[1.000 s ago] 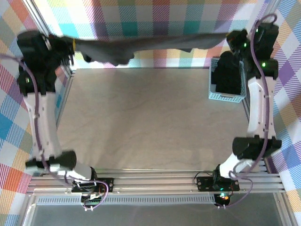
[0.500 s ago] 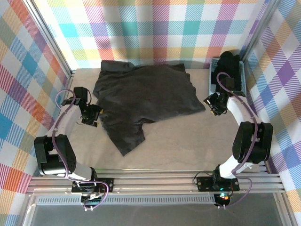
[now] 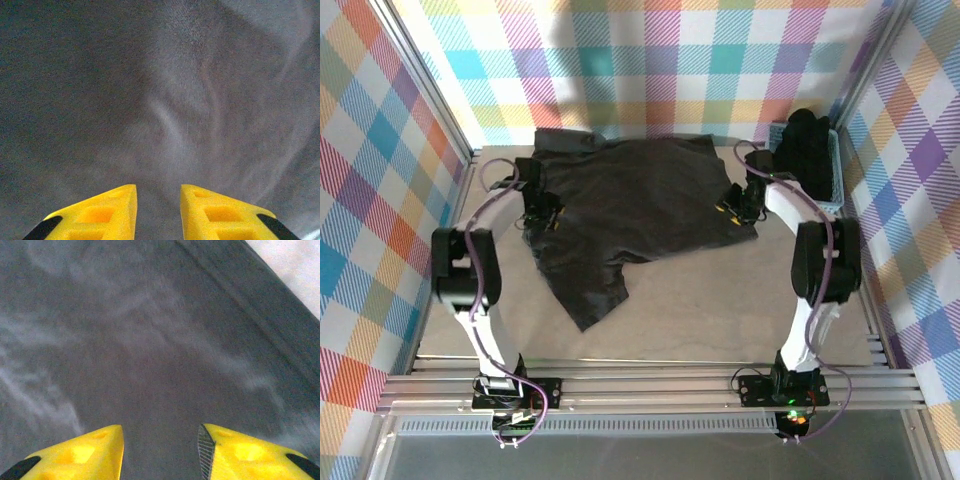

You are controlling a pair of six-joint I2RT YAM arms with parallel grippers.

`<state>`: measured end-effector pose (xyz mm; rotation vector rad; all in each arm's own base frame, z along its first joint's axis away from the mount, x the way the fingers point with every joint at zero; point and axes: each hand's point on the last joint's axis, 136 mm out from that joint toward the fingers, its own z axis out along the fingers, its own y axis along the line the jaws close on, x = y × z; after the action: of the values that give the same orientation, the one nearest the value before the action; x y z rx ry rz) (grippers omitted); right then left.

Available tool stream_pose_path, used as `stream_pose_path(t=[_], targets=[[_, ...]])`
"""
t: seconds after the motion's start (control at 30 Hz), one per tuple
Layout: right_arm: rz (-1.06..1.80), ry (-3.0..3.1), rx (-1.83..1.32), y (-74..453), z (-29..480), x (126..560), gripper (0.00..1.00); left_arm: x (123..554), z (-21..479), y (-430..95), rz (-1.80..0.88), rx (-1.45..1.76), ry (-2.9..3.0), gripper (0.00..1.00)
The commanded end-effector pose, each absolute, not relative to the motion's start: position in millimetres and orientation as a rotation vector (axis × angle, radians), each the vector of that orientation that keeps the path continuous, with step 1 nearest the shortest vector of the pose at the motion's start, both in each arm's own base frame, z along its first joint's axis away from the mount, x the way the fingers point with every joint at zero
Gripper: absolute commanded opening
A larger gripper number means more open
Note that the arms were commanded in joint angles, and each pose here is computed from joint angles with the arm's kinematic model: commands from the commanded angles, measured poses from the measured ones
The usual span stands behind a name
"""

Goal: Fold and stack the t-shirts

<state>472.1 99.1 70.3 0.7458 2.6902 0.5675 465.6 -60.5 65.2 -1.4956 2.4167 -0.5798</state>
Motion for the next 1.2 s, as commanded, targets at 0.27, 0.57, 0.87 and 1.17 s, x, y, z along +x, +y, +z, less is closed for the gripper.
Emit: stream_pose_path(t=[0.27, 0.57, 0.87, 1.17], targets=[[0.566, 2.974, 0.795, 127.4, 13.1, 435.4, 0.45, 382.6, -10.4, -12.7, -0.287, -1.815, 2.421, 0.22], [0.434, 3.102, 0.786, 171.6, 17.9, 348.1, 0.46, 304.7, -12.2, 25.7, -0.249, -1.899, 2.393, 0.22], [0.191, 3.078, 1.057, 91.2, 10.8, 328.1, 0.46, 331.5, -16.5, -15.1, -0.351, -1.792, 2.549, 0.21], [0.293, 2.989, 1.167, 41.2, 16.4, 339.5, 0.46, 354.8, -11.0, -83.9, -0.347, -1.520, 2.721, 0.21]])
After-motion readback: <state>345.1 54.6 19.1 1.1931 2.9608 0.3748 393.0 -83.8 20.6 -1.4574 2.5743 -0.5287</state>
